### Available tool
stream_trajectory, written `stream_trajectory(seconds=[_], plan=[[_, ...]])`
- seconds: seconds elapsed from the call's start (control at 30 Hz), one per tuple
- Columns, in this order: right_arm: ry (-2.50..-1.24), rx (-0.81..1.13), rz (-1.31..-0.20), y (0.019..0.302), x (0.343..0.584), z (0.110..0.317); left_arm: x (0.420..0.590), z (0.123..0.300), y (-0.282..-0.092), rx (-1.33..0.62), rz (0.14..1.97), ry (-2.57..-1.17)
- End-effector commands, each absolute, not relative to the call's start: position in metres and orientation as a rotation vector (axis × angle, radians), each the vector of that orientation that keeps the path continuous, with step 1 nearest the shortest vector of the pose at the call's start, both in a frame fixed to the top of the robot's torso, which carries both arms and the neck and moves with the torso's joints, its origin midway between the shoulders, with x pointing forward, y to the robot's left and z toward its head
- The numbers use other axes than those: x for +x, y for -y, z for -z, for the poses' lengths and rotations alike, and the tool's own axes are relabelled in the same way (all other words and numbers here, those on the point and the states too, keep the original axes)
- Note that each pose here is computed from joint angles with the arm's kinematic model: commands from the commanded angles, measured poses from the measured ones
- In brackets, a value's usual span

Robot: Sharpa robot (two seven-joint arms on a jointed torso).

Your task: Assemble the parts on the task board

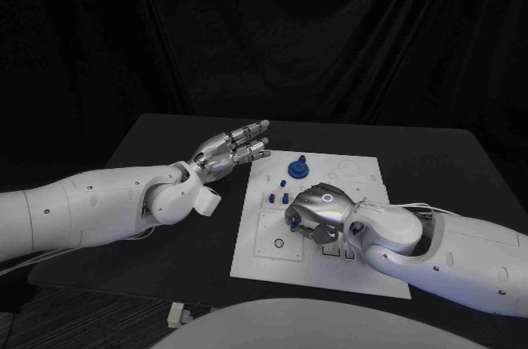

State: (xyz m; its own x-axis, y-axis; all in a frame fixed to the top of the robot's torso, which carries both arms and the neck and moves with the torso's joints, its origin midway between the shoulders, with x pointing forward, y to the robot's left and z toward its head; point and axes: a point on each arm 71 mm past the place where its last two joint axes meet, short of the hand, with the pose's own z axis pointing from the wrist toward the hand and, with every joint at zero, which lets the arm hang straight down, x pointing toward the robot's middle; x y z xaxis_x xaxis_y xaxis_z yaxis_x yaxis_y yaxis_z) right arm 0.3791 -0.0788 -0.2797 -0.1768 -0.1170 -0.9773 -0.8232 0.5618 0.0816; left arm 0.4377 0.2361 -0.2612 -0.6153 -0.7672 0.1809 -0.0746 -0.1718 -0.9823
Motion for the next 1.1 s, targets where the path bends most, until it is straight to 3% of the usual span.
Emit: stream_trajectory(seconds=[0.03, 1.1], plan=[[-1.658, -0.803, -0.747, 0.0791, 0.3792, 0.2817, 0.4369, 0.2608, -0.2342, -0.965, 1.863, -1.598], [-1.695, -0.82, -0.731, 0.0808, 0.3773, 0.2858, 0.4357, 0.2641, -0.2333, -0.972, 1.86, -1.612]])
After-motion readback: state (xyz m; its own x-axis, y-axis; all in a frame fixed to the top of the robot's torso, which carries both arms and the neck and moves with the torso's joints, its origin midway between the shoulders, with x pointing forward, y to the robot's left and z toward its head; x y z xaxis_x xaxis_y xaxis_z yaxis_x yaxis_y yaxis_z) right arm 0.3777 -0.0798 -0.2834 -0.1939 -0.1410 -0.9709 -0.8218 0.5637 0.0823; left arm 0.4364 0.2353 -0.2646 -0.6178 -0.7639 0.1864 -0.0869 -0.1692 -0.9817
